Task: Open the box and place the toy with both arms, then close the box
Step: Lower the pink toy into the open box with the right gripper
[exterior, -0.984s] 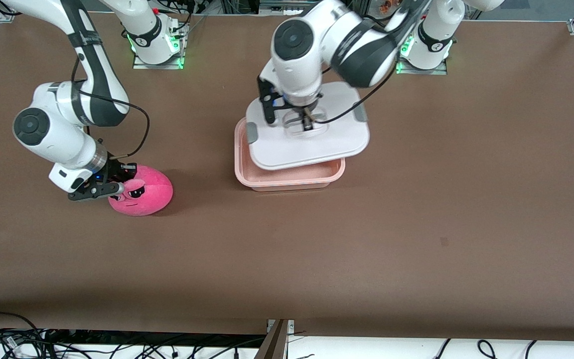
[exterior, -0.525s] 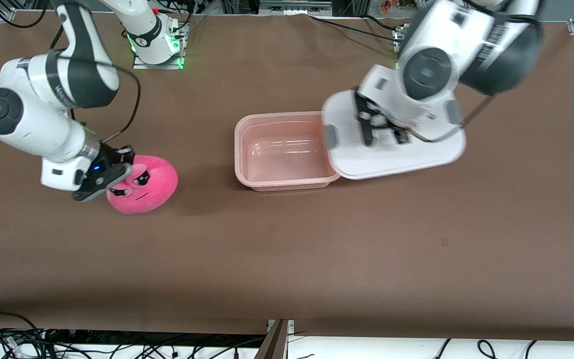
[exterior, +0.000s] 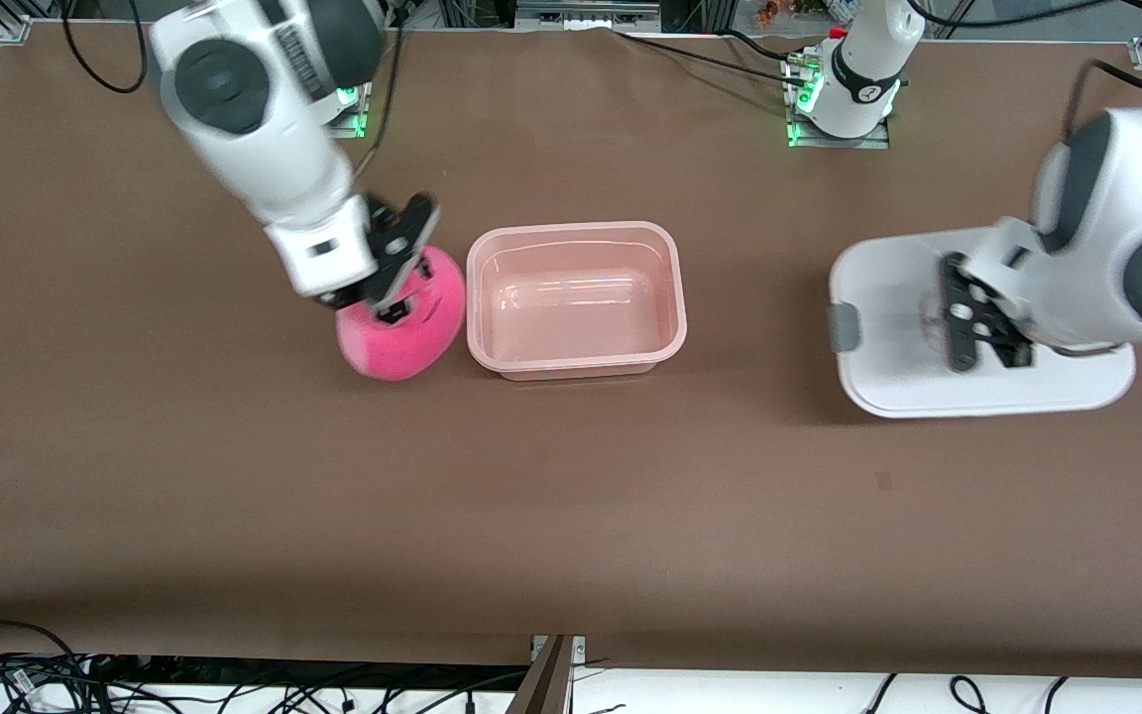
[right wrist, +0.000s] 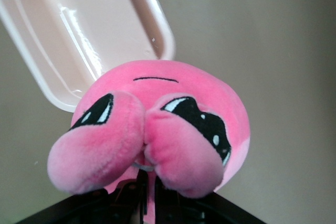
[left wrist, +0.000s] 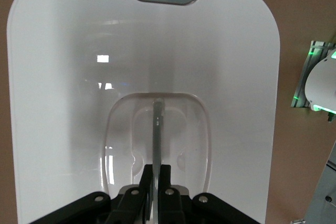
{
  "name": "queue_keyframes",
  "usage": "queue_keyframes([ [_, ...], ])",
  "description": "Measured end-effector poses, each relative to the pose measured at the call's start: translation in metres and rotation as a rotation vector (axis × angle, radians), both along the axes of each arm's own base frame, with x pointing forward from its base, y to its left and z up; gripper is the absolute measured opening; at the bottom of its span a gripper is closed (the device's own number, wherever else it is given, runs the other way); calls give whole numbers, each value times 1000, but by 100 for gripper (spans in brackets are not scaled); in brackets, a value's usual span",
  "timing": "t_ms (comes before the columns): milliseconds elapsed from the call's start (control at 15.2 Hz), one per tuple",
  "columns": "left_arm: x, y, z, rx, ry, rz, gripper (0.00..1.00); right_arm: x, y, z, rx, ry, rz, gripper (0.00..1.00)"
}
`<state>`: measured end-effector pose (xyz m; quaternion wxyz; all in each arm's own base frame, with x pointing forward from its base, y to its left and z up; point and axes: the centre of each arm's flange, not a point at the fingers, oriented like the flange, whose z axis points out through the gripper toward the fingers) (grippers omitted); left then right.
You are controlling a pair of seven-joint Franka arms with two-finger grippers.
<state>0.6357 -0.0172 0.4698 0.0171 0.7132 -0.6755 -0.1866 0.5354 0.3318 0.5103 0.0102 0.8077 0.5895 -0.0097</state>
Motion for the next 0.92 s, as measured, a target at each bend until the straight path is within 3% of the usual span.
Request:
queue_keyframes([
  [262, 10, 29, -28, -17, 27, -7, 7, -64, 90, -7, -48, -26, 196, 7],
  [393, 10, 27, -29, -18, 29, -12, 7, -84, 120, -12, -73, -49, 257, 7],
  [590, 10, 23, -28, -20, 26, -18, 7, -94, 145, -25, -111, -71, 312, 7],
  [918, 10, 20, -28, -22, 26, -24, 7, -85, 155, -67, -167, -56, 320, 7],
])
